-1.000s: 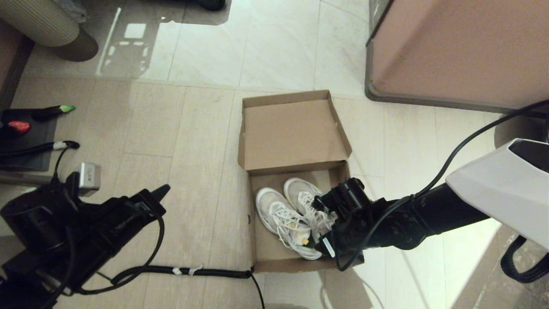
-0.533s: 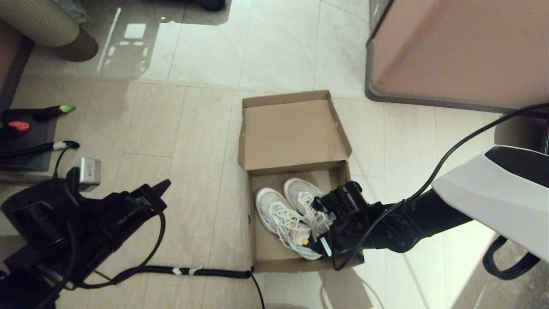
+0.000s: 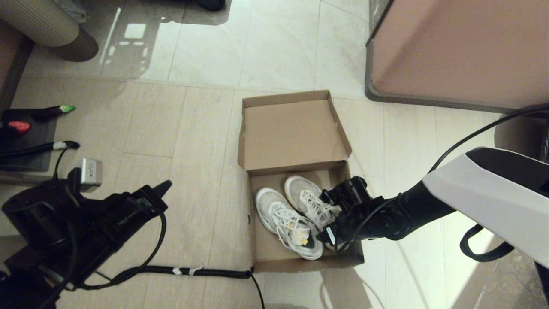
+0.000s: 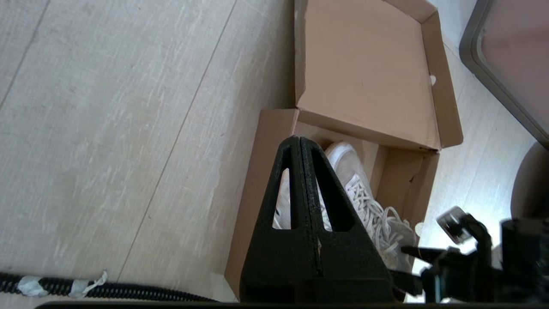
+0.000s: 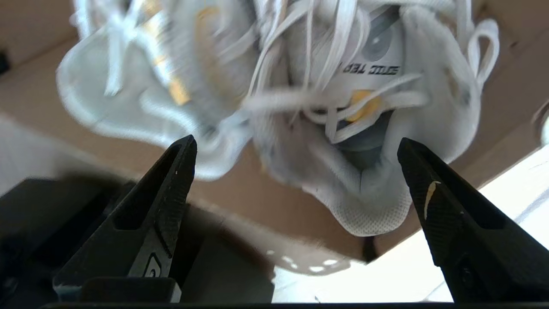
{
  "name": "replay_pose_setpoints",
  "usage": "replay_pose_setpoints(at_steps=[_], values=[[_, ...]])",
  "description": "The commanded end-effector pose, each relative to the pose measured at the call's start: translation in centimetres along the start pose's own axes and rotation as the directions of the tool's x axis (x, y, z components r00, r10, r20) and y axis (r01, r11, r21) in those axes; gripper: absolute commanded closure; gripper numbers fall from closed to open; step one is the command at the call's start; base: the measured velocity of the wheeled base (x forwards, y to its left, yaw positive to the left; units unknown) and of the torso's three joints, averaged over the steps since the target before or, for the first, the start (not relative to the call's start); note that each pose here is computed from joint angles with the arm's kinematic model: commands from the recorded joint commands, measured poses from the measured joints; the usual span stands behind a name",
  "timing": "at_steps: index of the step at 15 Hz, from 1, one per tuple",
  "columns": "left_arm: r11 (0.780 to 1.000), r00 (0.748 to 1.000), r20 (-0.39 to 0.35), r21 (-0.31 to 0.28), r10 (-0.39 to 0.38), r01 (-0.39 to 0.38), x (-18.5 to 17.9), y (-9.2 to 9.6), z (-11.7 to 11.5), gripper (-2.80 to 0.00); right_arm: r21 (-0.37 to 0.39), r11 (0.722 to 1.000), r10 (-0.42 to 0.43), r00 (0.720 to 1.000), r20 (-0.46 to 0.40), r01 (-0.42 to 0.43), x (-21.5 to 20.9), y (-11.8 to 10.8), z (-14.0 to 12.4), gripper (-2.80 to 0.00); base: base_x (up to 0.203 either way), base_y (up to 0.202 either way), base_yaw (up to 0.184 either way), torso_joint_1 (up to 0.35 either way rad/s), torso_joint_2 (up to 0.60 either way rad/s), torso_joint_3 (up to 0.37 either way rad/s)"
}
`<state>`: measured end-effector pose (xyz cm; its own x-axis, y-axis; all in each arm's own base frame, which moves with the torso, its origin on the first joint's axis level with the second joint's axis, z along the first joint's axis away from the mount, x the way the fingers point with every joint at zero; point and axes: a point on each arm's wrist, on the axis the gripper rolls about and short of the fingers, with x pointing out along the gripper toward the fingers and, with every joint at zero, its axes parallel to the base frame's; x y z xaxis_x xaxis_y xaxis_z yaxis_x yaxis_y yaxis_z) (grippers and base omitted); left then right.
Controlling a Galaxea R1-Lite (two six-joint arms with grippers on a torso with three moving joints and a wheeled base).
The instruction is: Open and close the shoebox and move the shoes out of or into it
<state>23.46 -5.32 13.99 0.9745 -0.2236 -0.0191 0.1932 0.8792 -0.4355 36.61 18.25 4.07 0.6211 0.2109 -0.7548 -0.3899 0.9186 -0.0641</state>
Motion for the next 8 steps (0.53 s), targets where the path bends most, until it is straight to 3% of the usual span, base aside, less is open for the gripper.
replay_pose_setpoints(at_steps=[1, 8], values=[[1.0, 1.0, 0.003, -0.003, -0.003, 0.003, 0.0, 0.0, 0.0, 0.0, 0.012, 1.0, -0.012, 1.0, -0.003, 0.012, 1.0, -0.6, 0.0, -2.8, 0.0, 0.0, 0.0, 0.0, 0.0, 0.0], [1.0, 1.0, -0.01, -0.003, 0.002, -0.002, 0.7, 0.1, -0.4, 0.0, 0.004, 1.0, -0.007, 0.996, 0.089, 0.006, -0.5, -0.6, 2.7, -2.8, 0.0, 0.0, 0.0, 0.0, 0.0, 0.0]])
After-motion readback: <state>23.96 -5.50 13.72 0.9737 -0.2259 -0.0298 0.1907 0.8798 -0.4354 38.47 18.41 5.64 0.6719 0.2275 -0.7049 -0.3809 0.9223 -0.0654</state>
